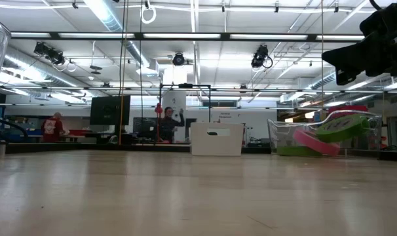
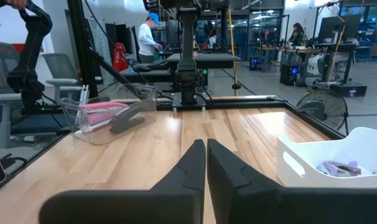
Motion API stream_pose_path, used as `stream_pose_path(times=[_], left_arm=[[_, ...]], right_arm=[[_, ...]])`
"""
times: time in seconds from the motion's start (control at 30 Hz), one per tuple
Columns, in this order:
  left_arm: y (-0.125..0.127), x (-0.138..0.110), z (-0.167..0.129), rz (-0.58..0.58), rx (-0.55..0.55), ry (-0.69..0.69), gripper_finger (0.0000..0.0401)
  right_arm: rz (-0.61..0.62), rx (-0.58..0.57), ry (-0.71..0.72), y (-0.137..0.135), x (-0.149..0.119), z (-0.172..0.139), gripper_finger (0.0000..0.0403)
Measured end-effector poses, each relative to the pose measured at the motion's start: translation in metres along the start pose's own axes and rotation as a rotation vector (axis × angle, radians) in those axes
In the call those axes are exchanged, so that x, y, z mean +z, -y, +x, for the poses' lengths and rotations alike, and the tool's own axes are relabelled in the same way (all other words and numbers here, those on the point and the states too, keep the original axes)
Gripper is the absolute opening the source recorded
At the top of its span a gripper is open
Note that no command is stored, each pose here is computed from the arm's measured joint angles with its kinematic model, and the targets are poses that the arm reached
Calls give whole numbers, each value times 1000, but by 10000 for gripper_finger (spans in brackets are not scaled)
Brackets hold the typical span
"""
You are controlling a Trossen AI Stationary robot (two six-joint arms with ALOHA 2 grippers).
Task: Pick and place Stapler, Stapler remover, tape
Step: Return to Home Position
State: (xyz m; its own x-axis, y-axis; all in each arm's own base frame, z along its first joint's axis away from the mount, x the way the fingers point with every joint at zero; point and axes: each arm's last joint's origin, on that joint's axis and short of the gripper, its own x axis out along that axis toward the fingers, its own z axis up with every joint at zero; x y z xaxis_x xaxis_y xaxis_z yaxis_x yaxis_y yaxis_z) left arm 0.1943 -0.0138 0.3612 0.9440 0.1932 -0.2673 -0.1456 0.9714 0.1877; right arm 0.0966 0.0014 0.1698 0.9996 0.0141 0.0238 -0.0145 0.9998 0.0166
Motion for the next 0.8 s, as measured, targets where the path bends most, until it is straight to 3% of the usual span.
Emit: stream_pose_path(times=[0.17,0.4,0.8], left_arm=[[-1,7,-10,-6,-79,79,170],[-5,11,-27,-16,-153,147,102],[-6,-2,-39,-36,-182,239,17]], right_arm=[[0,0,0,0,0,0,20],[0,0,0,0,0,0,20],[0,0,0,0,0,0,20]])
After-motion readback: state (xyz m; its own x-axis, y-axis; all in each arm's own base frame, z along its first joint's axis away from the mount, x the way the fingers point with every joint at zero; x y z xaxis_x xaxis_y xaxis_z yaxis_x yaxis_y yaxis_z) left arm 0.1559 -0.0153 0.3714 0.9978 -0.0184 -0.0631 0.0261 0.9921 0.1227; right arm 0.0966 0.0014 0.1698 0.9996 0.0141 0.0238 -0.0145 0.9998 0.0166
